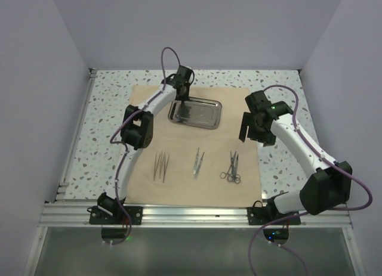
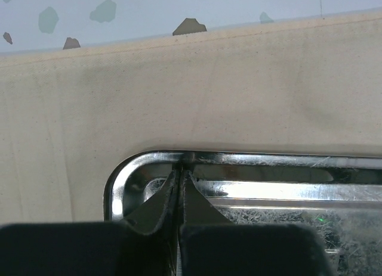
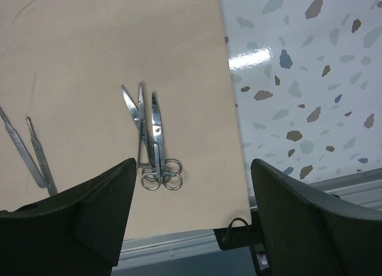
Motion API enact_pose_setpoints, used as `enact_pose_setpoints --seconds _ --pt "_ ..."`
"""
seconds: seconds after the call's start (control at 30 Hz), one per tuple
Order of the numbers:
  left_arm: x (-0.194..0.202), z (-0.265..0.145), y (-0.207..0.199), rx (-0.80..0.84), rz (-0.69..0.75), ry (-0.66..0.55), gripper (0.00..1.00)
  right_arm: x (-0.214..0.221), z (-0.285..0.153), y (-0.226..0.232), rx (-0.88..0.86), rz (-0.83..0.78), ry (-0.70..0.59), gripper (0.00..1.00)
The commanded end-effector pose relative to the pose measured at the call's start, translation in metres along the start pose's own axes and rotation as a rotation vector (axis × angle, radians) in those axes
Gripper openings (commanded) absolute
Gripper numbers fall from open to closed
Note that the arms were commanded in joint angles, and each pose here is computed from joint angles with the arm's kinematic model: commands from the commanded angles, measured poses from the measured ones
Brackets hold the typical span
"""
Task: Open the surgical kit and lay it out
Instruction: Pick up the medical item from the container, then place the medical item in the surgical kit.
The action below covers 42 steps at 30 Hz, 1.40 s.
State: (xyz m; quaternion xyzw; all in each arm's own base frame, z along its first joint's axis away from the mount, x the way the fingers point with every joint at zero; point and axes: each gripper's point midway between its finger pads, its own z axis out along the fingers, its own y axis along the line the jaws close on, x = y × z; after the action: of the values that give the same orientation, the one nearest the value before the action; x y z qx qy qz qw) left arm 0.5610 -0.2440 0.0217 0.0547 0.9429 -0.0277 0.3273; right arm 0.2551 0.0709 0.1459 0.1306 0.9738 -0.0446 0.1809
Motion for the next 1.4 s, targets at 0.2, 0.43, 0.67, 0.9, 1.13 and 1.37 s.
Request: enact_pose_setpoints --seconds 0.2,0.43,0.67,0.9,1.13,1.37 --pt "0.064 0.0 -0.03 0.251 0.023 0.208 0.0 -0.018 -0.015 0.004 -0.048 0.013 -0.08 0.82" --pt "-0.044 -0.085 -0.049 0.549 -0.129 -0.008 0.0 -0.01 -0.016 0.008 -0.089 0.026 -0.067 0.81" --pt "-0.074 -0.127 -0.033 0.58 -0.165 -0.069 0.0 -0.003 -0.019 0.011 -0.128 0.038 -0.063 0.81" --pt "-0.04 -0.152 -0.024 0.549 -0.166 -0.026 0.0 0.005 -0.02 0.013 -0.161 0.039 -0.044 0.81" --pt "-0.009 -0.207 -0.031 0.545 -0.141 -0.036 0.0 0.015 -0.018 0.013 -0.183 0.031 -0.029 0.81" --pt "0.018 -0.276 -0.044 0.591 -0.137 -0.046 0.0 0.024 -0.017 0.011 -0.199 0.023 -0.023 0.81"
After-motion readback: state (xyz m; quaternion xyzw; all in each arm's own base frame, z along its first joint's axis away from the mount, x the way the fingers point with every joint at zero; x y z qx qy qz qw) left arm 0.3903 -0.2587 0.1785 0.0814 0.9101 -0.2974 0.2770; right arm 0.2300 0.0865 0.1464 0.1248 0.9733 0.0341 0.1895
